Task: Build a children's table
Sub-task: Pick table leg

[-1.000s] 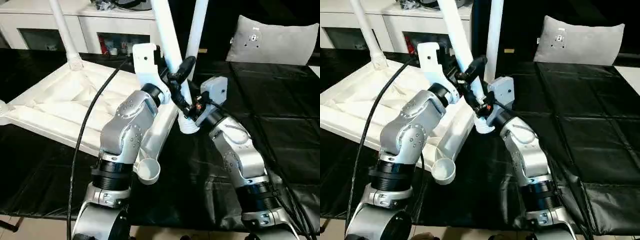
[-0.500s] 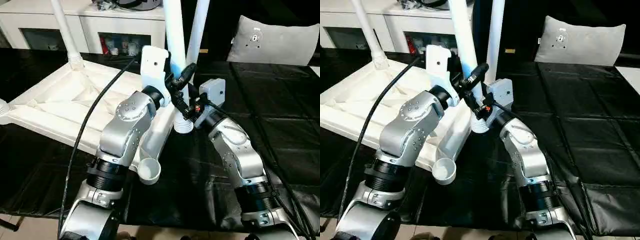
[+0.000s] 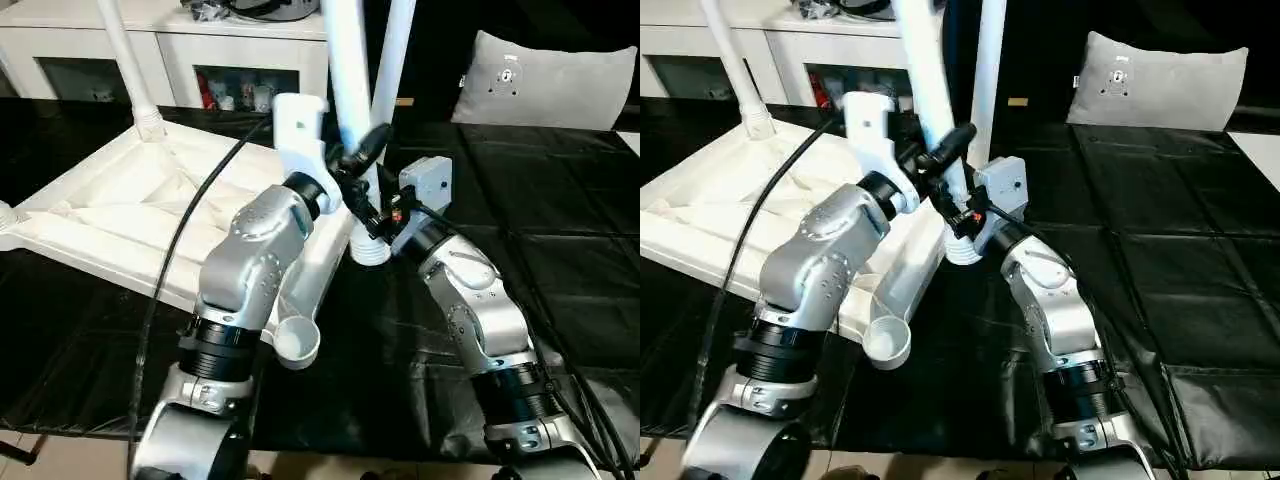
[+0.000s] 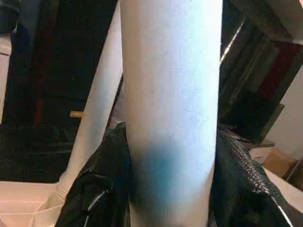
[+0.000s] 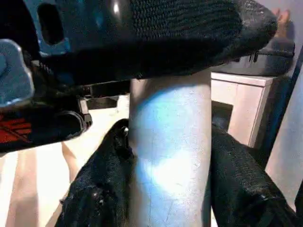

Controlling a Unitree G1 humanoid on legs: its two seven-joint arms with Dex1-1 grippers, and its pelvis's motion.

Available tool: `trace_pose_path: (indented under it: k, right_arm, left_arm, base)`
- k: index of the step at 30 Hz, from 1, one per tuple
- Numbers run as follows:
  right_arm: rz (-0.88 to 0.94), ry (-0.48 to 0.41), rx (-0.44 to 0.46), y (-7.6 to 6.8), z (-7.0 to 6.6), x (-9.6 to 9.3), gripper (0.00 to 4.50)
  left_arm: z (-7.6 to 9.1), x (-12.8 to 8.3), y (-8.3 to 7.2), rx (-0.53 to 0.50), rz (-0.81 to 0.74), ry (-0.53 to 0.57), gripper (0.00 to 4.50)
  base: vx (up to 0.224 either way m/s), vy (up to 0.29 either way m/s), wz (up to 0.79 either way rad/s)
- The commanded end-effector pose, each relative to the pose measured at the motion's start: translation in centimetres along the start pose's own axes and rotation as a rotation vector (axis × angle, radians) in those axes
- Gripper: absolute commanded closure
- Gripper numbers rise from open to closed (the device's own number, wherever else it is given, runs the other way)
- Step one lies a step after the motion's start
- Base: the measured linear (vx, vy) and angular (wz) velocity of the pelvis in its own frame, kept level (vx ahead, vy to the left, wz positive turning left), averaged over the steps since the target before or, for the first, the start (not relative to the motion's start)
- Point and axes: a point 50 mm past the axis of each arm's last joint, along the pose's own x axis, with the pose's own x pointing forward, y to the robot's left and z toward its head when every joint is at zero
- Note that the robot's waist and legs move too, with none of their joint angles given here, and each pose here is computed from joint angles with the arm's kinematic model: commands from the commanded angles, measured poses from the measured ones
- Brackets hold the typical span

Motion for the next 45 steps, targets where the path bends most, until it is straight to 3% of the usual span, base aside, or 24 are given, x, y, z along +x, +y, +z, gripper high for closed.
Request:
trace_pose_path:
  k: [1, 6, 10, 17, 19, 24, 28, 31, 37, 45]
  right_arm:
    - [-0.001, 0.010, -0.034, -0.4, 0.2, 0.0, 1.92]
    - [0.050, 0.036, 0.028, -0.2, 0.0, -0.1, 1.46]
    - [0.074, 0.022, 0.018, -0.3, 0.0, -0.4, 1.19]
    - [0.108, 0.025, 0.129, -1.1, 0.4, -1.4, 0.48]
    - [0.159, 0.046, 0.233, -2.2, 1.1, -2.7, 0.42]
    - [0.315, 0.088, 0.277, -3.1, 1.8, -4.2, 0.40]
    - [0.459, 0.129, 0.329, -2.8, 2.2, -4.9, 0.40]
    - [0.600, 0.189, 0.400, -1.8, 2.2, -5.6, 0.75]
    - [0.681, 0.238, 0.439, -0.8, 1.6, -5.9, 1.23]
    - [0.717, 0.254, 0.468, -0.4, 1.6, -6.1, 1.99]
  left_arm:
    - [0.7, -0.1, 0.9, 0.017, 0.040, -0.017, 2.61]
    - [0.8, -0.2, 1.1, 0.015, 0.042, -0.012, 2.64]
    - [1.0, -0.2, 1.5, 0.011, 0.048, -0.011, 2.64]
    - [1.2, -0.5, 2.2, 0.022, 0.022, 0.014, 2.64]
    - [1.3, -0.9, 2.7, 0.047, -0.061, 0.068, 2.64]
    - [2.2, -1.6, 2.7, 0.045, -0.209, 0.115, 2.64]
    - [2.7, -2.0, 2.1, 0.038, -0.329, 0.134, 2.64]
    - [3.5, -2.6, 0.7, -0.006, -0.514, 0.129, 2.64]
    - [3.7, -3.5, -1.2, -0.008, -0.696, 0.145, 2.64]
    - [3.8, -3.7, -1.3, -0.013, -0.726, 0.156, 2.64]
  base:
    - [0.000, 0.000, 0.00]
    - [0.000, 0.000, 0.00]
    - [0.000, 0.000, 0.00]
    - [0.000, 0.000, 0.00]
    - [0.000, 0.000, 0.00]
    - [0.000, 0.000, 0.00]
    - [0.000, 0.000, 0.00]
    - [0.000, 0.000, 0.00]
    - [0.000, 0.000, 0.00]
    - [0.000, 0.000, 0.00]
